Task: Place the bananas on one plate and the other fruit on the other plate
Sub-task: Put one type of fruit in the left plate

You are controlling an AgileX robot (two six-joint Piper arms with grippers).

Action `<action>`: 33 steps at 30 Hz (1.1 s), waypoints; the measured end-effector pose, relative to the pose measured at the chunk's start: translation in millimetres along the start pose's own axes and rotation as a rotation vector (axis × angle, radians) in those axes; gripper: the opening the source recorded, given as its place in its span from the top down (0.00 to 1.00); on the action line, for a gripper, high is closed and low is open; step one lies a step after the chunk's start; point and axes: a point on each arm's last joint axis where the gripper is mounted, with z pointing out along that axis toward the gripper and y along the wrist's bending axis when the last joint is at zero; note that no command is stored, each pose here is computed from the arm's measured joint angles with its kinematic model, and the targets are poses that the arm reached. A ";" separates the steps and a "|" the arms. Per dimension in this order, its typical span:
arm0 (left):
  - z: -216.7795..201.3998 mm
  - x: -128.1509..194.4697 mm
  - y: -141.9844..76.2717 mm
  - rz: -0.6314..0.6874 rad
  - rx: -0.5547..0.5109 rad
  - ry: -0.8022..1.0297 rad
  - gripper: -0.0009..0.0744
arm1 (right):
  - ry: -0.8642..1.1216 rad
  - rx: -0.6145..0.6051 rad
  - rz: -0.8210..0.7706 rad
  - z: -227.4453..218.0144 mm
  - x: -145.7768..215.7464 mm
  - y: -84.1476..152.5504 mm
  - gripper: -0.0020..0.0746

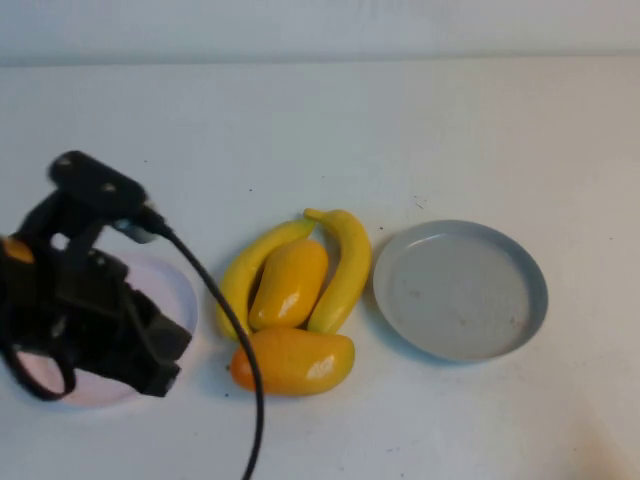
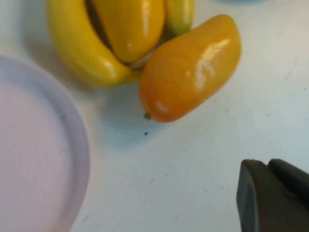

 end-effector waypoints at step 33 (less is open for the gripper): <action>149.2 -75.7 -41.2 0.704 0.085 0.514 0.13 | 0.000 0.000 0.000 0.0 0.0 0.0 0.99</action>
